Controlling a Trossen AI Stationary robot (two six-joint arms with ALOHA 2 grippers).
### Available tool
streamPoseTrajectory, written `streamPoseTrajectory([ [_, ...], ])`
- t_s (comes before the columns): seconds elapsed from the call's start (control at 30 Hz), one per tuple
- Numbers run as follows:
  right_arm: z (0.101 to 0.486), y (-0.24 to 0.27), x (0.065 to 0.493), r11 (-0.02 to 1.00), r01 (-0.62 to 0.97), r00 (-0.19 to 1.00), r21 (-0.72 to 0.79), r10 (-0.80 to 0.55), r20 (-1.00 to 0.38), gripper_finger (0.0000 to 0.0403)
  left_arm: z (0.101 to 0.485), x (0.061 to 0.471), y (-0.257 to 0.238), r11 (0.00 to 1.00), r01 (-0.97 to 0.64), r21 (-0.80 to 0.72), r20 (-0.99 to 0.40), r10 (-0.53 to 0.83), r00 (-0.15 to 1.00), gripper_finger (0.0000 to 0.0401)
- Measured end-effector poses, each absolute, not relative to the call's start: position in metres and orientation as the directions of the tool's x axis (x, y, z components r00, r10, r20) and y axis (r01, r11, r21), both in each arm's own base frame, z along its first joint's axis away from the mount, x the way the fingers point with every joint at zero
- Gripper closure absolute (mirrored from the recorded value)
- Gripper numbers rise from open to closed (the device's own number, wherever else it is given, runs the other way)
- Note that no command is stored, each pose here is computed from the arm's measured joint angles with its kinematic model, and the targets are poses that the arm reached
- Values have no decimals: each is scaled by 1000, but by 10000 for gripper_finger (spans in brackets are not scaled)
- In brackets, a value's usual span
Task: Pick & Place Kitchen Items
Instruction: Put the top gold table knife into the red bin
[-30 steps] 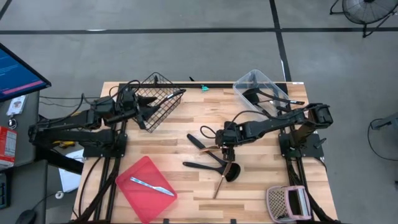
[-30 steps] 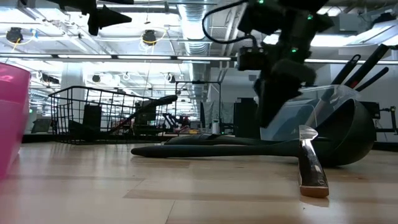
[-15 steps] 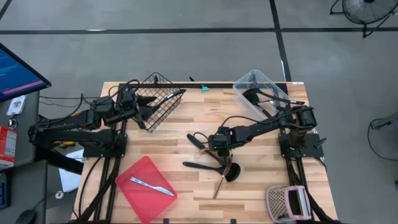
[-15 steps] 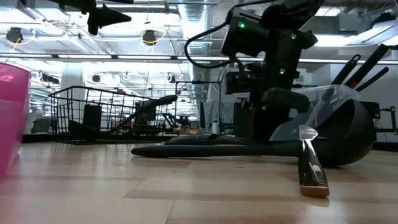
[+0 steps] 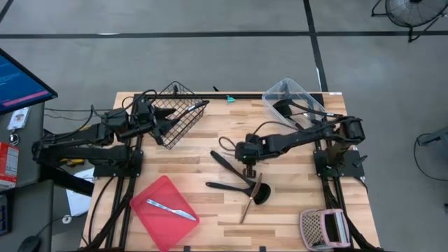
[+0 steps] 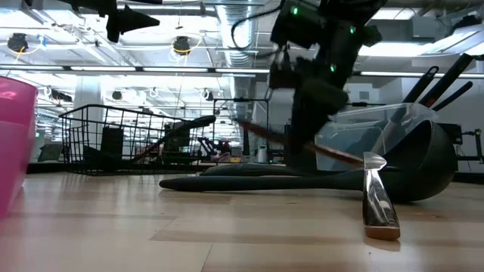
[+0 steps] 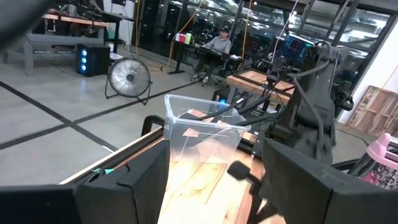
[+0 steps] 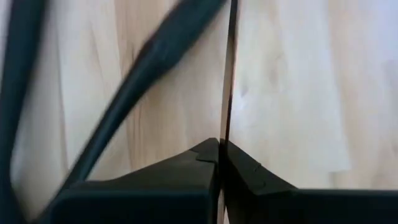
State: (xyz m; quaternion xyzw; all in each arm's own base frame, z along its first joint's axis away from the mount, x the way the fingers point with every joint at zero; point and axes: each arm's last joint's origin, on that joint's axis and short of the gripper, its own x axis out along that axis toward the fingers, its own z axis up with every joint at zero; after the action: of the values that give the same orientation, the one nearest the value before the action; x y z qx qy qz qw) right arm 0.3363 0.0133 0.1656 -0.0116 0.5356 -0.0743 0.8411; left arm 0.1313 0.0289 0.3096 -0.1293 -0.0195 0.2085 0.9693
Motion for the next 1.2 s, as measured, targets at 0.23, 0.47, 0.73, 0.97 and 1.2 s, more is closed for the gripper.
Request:
streamPoseTrajectory([
  [0.23, 216, 4, 333, 978, 202, 623, -48, -167, -764, 401, 309, 132, 29, 880, -400, -258, -19, 409, 912, 164],
  [0.47, 288, 3, 334, 979, 196, 914, 57, -161, -373, 402, 307, 136, 29, 889, -380, -255, -36, 384, 923, 164],
  [0.73, 319, 3, 345, 986, 161, 987, 40, -160, -20, 402, 308, 157, 27, 952, -192, -240, 10, 200, 980, 164],
  [0.97, 319, 7, 371, 989, 145, 985, 32, -147, 86, 403, 297, 185, 30, 959, -165, -231, -26, 163, 986, 164],
  [1.2, 329, 9, 395, 996, 86, 989, -1, -85, 123, 403, 283, 212, 27, 968, -89, -234, -46, 81, 996, 164],
])
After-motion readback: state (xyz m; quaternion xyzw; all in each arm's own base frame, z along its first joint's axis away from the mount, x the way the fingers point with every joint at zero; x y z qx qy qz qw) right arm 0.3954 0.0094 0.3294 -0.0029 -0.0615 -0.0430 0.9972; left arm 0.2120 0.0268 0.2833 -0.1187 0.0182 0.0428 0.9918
